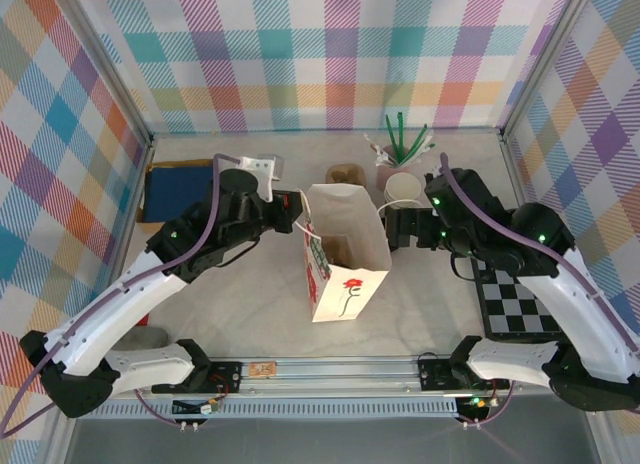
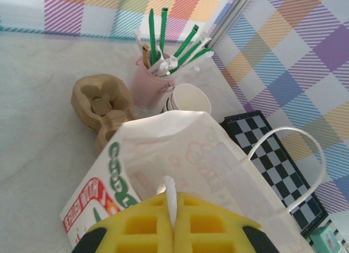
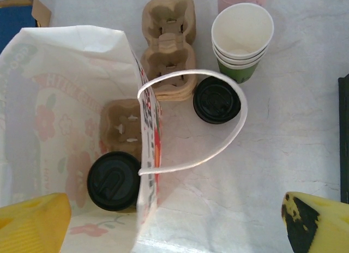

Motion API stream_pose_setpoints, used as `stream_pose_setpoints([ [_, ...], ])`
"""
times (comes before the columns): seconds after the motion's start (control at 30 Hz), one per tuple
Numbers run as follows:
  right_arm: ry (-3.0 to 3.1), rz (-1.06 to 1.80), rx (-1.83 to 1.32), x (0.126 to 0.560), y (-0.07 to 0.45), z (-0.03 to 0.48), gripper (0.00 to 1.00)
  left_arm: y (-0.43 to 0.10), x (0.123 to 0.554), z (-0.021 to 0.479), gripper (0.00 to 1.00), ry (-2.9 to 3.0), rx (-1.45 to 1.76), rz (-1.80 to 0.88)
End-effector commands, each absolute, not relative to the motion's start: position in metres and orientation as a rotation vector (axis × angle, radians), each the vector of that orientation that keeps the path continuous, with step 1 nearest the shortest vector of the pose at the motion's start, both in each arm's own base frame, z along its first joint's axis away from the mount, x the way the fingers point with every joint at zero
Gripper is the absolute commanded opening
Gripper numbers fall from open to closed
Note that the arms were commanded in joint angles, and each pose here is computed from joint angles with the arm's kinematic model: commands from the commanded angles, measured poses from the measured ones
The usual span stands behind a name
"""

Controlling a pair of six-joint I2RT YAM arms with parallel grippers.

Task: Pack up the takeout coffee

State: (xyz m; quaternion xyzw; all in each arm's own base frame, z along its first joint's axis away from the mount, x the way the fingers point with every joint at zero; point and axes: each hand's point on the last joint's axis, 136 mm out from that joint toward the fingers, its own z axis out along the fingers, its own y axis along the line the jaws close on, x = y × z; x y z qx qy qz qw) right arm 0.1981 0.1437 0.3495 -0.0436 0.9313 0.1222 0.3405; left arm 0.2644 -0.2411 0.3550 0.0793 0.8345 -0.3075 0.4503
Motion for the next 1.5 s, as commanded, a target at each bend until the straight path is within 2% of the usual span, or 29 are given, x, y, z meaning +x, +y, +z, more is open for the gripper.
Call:
stream_pose_setpoints([
  [0.0,2.433,0.324,-0.142,0.201,0.149,0.348,0.99,-0.227,0.266,0.361,0.0,2.03,0.18,-0.725],
  [0.2,2.45,0.325,-0.154,0.204,0.156,0.345,0.99,-0.225,0.267,0.354,0.0,2.043,0.178,-0.723],
  [0.3,2.462,0.323,-0.158,0.205,0.158,0.342,0.99,-0.224,0.267,0.348,0.15,2.052,0.173,-0.719],
  [0.37,2.467,0.32,-0.16,0.205,0.159,0.341,0.99,-0.224,0.266,0.347,0.3,2.054,0.173,-0.718],
  [0.6,2.509,0.288,-0.141,0.205,0.156,0.336,0.99,-0.217,0.267,0.347,0.64,2.056,0.168,-0.682],
  [0.67,2.527,0.28,-0.137,0.206,0.157,0.332,0.99,-0.216,0.266,0.347,0.7,2.058,0.173,-0.681],
  [0.93,2.577,0.347,-0.162,0.212,0.178,0.321,0.99,-0.204,0.261,0.355,0.79,2.045,0.174,-0.629],
  [1.13,2.554,0.341,-0.184,0.22,0.182,0.331,0.99,-0.186,0.253,0.369,0.95,2.022,0.174,-0.574],
  [1.2,2.524,0.361,-0.181,0.222,0.181,0.341,0.99,-0.179,0.25,0.374,0.98,2.01,0.162,-0.559],
  [1.4,2.461,0.344,-0.185,0.239,0.174,0.363,0.99,-0.159,0.246,0.392,0.99,1.966,0.138,-0.488],
  [1.47,2.444,0.328,-0.159,0.251,0.167,0.365,0.99,-0.152,0.249,0.398,0.9,1.955,0.116,-0.46],
])
